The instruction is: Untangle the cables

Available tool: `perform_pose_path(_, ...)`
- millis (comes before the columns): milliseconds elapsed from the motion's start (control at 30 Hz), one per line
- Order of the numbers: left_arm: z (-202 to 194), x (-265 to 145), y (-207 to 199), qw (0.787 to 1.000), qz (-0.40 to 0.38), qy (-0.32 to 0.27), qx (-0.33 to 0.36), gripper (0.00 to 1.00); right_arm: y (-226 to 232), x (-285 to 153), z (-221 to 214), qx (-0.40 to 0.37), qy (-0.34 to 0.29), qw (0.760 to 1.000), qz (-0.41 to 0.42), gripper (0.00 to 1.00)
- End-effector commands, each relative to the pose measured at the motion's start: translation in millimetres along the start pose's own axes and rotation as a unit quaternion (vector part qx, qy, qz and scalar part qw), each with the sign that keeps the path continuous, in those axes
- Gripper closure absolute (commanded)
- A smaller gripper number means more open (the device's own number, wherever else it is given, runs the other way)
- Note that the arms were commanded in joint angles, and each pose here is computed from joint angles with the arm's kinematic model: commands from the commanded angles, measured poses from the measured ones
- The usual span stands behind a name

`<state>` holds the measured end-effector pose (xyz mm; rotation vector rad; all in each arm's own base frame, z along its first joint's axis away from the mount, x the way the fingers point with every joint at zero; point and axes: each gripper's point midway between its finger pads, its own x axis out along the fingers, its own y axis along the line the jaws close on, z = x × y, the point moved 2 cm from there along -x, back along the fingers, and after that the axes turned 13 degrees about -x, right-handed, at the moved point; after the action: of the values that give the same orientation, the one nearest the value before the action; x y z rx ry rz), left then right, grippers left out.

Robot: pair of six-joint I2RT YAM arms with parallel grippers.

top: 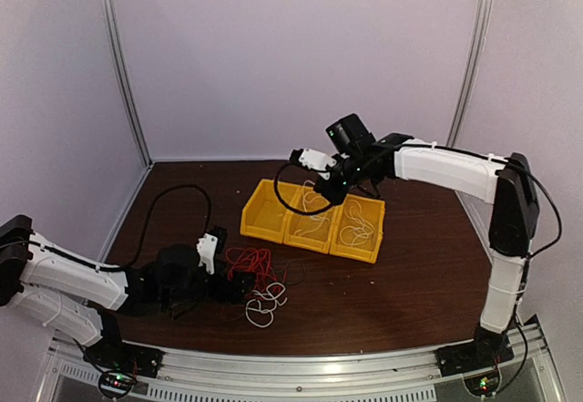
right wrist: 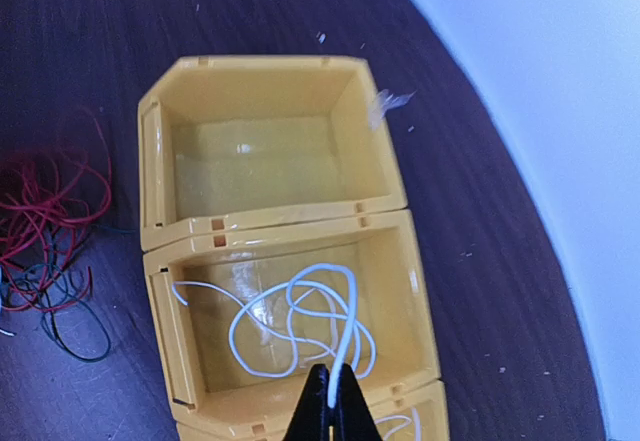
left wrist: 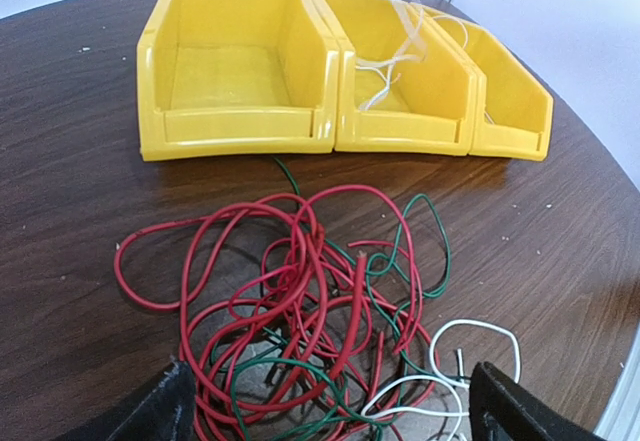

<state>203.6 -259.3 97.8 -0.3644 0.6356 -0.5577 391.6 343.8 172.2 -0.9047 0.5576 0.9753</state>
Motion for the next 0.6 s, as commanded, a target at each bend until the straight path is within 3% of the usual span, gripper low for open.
perform_pose_path(0, 12, 5, -4, 1.0, -0.002, -0.025, 0.004, 0.04, -49, -114, 36, 0.007, -0.063, 0.993, -0.101, 1.0)
perform_pose_path(133, 17, 7, 0, 0.999, 0.016, -0.043, 0.002, 0.05, -61, -164, 40, 0.014, -0.083, 0.988, -0.133, 1.0)
perform_pose_path(300, 30, 9, -2, 0.998, 0.032, -0.061, 0.01, 0.05, -63, -194, 22, 0.032, -0.079, 0.985, -0.151, 1.0)
perform_pose_path(567, 29, 15, -7, 0.998, 0.03, -0.051, 0.012, 0.04, -53, -174, -31, 0.049, -0.037, 0.987, -0.15, 1.0)
